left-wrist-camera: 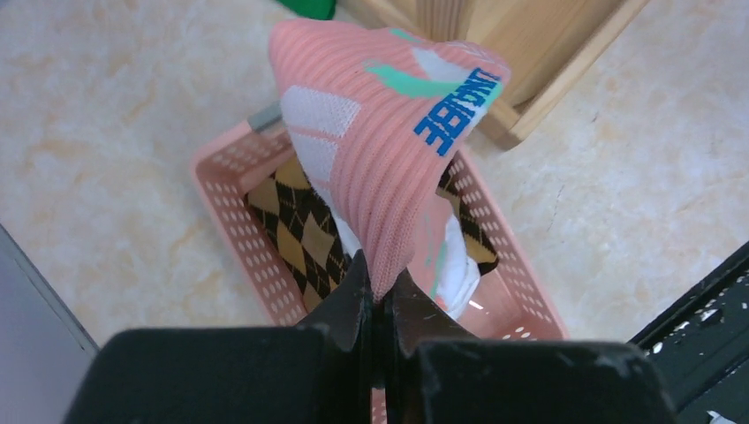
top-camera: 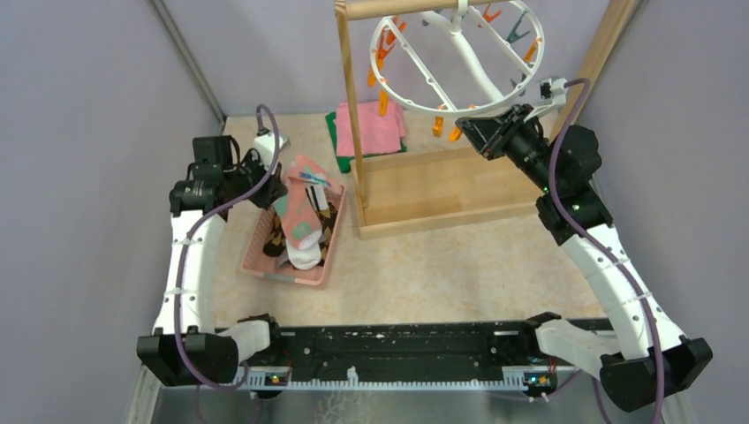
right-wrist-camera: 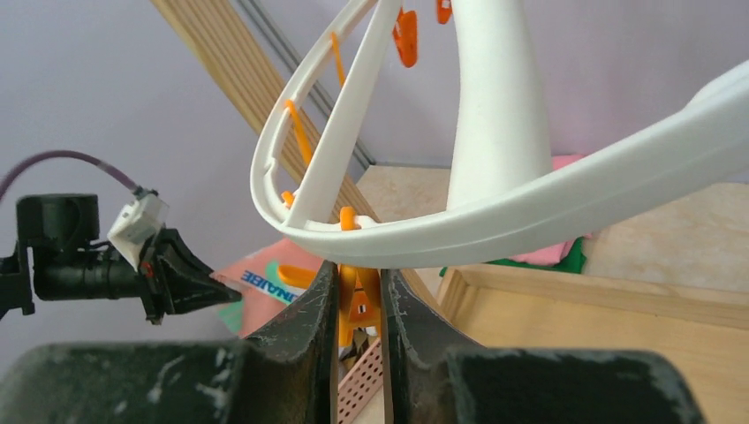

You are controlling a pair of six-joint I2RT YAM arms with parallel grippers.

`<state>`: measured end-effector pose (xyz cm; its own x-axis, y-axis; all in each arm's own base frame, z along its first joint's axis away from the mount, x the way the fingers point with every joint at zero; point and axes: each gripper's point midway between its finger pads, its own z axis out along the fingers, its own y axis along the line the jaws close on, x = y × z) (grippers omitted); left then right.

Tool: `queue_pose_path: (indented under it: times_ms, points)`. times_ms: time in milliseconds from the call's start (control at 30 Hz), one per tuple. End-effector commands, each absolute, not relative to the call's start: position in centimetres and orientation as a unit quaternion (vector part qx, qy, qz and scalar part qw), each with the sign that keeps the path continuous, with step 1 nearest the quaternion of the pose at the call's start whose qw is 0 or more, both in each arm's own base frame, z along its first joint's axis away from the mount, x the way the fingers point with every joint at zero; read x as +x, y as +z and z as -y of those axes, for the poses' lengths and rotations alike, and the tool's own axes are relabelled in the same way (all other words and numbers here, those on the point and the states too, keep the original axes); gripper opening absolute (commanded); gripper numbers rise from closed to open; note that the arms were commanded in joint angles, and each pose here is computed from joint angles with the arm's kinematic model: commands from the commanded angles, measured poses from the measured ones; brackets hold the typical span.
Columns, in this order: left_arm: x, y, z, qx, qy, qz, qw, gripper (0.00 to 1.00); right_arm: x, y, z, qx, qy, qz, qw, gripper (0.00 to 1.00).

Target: Remove the socks clipped to the hanger

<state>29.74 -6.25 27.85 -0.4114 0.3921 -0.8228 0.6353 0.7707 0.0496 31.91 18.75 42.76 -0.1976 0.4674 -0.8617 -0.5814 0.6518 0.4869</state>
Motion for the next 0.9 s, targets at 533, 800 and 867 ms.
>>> queue_pose_path:
  times_ms: [533, 800, 867]
  points:
    - [27.0, 17.8, 0.3, 0.27, -0.015, -0.893, 0.36, 0.99, 30.6, 40.0, -16.0, -0.007, 0.36, -0.69, 0.627, 0.99]
    - [27.9, 18.2, -3.2, 0.238, 0.043, -0.899, 0.365, 0.99, 29.4, 31.5, -12.8, 0.054, 0.277, -0.77, 0.572, 0.99]
    - [28.0, 20.2, -2.1, 0.235, 0.013, -0.892, 0.385, 0.99, 28.9, 29.6, -11.8, 0.071, 0.252, -0.785, 0.562, 0.99]
